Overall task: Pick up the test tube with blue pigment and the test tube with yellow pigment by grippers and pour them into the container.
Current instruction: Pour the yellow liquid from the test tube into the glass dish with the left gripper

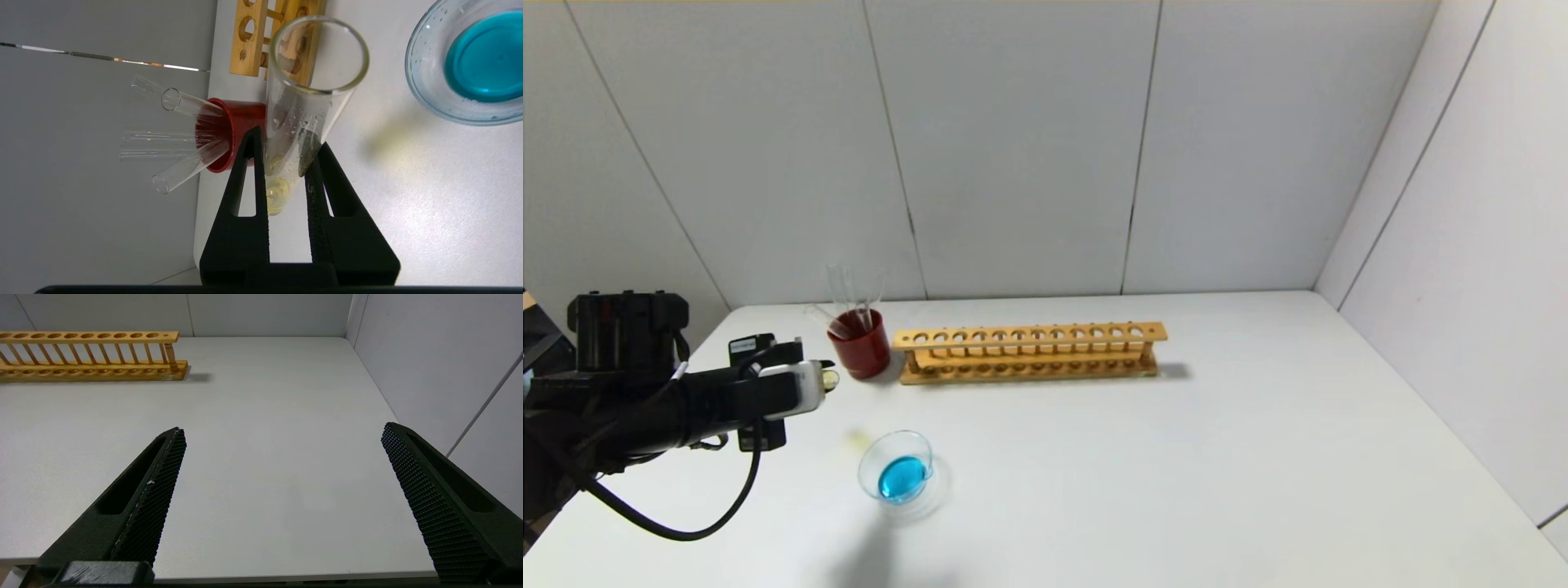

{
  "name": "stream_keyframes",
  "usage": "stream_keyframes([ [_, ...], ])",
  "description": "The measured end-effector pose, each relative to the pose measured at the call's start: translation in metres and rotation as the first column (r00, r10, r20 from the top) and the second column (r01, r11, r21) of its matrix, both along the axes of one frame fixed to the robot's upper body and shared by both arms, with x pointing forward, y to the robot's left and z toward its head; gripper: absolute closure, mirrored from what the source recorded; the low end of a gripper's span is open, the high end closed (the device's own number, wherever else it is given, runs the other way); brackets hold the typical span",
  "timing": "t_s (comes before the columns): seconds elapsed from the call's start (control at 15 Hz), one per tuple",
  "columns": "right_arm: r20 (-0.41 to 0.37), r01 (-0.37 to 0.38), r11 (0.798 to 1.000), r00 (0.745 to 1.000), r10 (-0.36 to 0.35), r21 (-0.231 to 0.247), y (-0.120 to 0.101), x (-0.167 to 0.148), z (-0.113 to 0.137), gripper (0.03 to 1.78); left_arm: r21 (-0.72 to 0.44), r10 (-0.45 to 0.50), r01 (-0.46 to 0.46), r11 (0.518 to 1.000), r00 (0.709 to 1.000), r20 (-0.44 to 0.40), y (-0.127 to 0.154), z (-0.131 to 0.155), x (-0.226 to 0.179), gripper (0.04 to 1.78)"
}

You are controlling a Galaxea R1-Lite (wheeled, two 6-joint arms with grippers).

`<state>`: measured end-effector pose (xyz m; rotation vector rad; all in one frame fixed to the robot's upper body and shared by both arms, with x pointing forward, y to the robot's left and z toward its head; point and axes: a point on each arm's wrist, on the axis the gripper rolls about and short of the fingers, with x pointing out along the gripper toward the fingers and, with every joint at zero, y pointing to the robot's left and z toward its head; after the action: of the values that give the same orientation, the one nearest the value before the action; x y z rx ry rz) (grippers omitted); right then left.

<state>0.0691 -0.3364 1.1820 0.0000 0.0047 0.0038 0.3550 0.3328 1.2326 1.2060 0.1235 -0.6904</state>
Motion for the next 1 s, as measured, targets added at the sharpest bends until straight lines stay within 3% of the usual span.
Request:
stream_keyframes([
  [1.0,0.000,0.000,1.000,1.000,0.000,0.000,0.0000,0.0000,0.0000,0.06,0.167,-0.102,0.093,0.981,0.994,0.045,-0.0086,-0.0080,0.0048,1.51],
])
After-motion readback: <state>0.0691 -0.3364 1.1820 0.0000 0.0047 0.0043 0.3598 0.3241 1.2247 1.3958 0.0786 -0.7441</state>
